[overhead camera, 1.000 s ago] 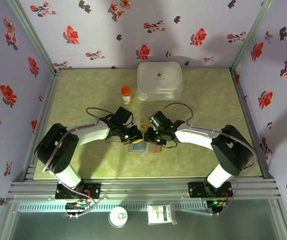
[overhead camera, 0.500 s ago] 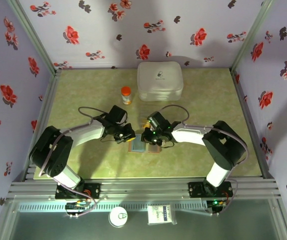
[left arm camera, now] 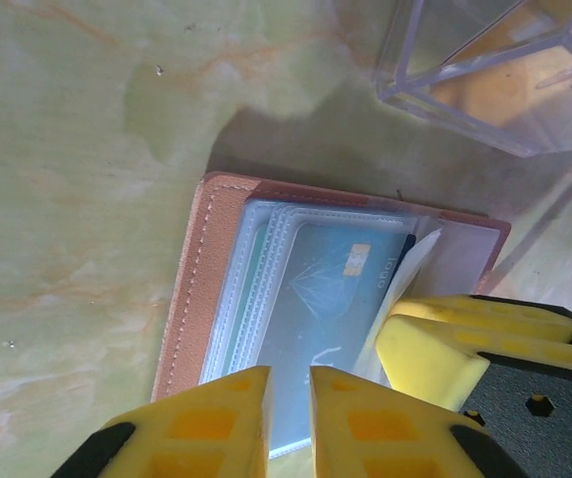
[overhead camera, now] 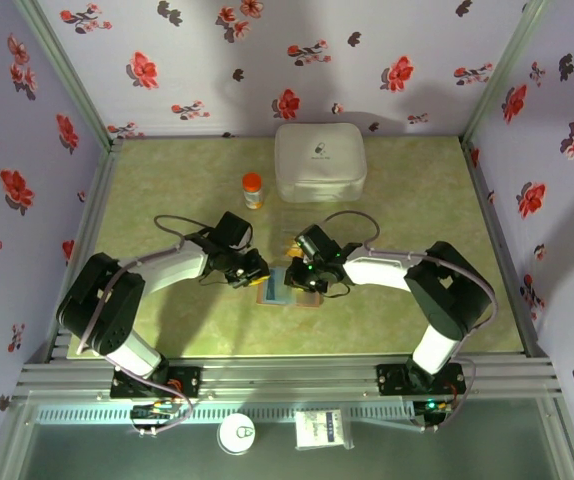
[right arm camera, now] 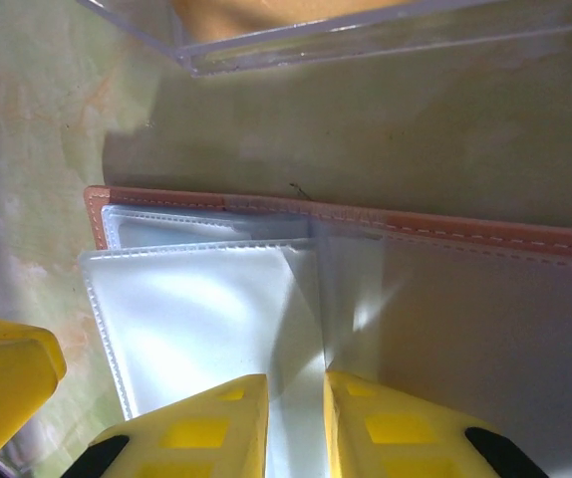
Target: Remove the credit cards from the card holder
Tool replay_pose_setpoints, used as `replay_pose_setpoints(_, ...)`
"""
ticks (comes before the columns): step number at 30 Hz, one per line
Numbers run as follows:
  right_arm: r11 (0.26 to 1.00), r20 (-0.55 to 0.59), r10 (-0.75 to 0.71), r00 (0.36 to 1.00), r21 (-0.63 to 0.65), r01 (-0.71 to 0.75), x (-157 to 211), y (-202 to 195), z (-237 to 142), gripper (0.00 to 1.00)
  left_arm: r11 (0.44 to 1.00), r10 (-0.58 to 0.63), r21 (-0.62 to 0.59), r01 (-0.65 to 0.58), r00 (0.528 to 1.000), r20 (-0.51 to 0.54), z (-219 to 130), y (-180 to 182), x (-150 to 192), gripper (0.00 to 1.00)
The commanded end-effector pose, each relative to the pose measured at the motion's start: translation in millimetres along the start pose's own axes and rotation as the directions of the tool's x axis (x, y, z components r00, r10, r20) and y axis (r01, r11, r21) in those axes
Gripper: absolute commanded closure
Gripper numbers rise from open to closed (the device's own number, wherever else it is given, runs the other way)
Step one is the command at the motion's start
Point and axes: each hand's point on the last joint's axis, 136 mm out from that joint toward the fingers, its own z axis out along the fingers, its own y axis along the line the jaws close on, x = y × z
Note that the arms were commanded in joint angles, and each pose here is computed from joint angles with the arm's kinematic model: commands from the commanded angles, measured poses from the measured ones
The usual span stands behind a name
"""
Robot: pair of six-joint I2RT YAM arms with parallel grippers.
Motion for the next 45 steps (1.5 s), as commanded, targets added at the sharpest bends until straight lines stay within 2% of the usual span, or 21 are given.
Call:
replay_pose_setpoints(1,1.0,0.015,-0.01,1.0,0.025,0.009,-1,-2,-5,0.78,0.999,0.028,0.039,-0.028,0.999,-0.015,-1,-6,5,0.81)
replay_pose_setpoints(6,1.0,0.015,-0.011,1.0,0.02,0.01,-1,-2,-5,0.79,0.997,0.038,0.067,-0.035,0.998,-0.042,8,-16,9,0.71)
replay_pose_setpoints(11,1.0,0.015,-0.004,1.0,0.014,0.004,0,-2,-4,0.8,0.992,0.032,0.12,-0.025,0.998,-0.055,14,-26,9,0.67)
replay_pose_setpoints(22,1.0,0.024,-0.009,1.0,0.001,0.008,-1,1,-7,0.8,0.991,0.021,0.134,-0.01,0.997,-0.077,21,-27,12,0.72)
replay_pose_setpoints(29,1.0,0.062,-0.02,0.998,-0.002,0.02,-6,4,-20,0.78,0.989,0.028,0.148,-0.016,0.996,-0.079,19,-35,13,0.79)
replay_pose_setpoints(33,1.0,0.101,-0.02,0.995,0.005,0.019,-12,0,-30,0.76,0.987,0.046,0.159,-0.032,0.996,-0.082,18,-44,13,0.8)
replay_pose_setpoints(45,0.999,0.202,0.011,0.979,0.04,-0.019,-25,-26,-63,0.74,0.984,0.118,0.146,-0.098,0.984,-0.131,34,-68,23,0.63)
